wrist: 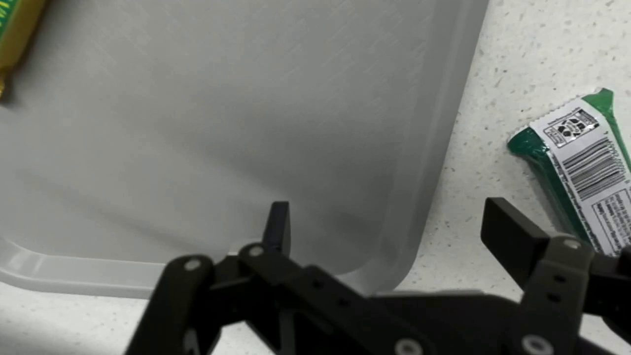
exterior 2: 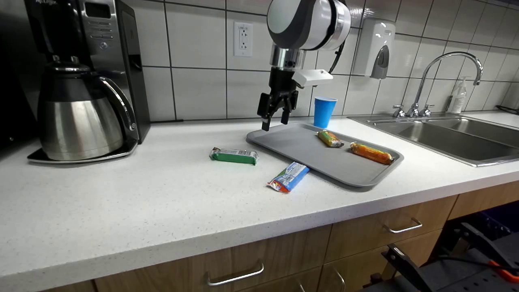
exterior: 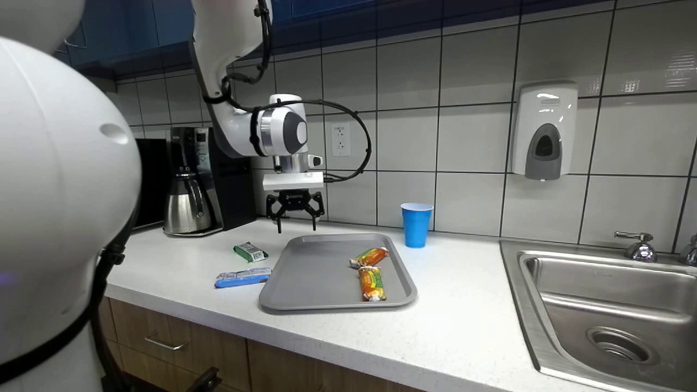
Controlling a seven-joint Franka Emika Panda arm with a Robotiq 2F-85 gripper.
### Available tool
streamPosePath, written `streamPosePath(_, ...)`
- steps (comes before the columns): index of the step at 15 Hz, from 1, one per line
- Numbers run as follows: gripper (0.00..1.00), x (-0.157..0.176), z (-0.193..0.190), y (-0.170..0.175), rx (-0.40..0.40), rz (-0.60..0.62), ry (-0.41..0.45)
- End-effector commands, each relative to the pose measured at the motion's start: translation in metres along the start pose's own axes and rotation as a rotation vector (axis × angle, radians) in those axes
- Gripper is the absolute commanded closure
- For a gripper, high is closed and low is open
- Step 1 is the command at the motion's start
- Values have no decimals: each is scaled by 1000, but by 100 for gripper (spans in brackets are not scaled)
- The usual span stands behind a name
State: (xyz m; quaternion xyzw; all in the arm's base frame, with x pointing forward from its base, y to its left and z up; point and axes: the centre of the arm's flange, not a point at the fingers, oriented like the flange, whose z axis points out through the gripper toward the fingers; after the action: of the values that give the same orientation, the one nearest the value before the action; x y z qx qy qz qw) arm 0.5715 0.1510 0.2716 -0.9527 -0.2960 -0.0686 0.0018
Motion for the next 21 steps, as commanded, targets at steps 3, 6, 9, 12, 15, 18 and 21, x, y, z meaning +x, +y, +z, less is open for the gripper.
streamPosePath(3, 0, 10, 2, -27, 22, -142, 40)
streamPosePath(6, 0, 14, 5, -45, 38, -191, 42)
streamPosePath(9, 0, 16, 8, -61, 50, -230, 38)
streamPosePath(12, 0, 18, 13, -78, 71, -282, 45)
streamPosePath(15, 0, 20, 20, -94, 77, -342, 59)
streamPosePath(18, 0, 23, 29, -106, 82, -392, 66)
streamPosePath(21, 0, 25, 39, -115, 81, -439, 64)
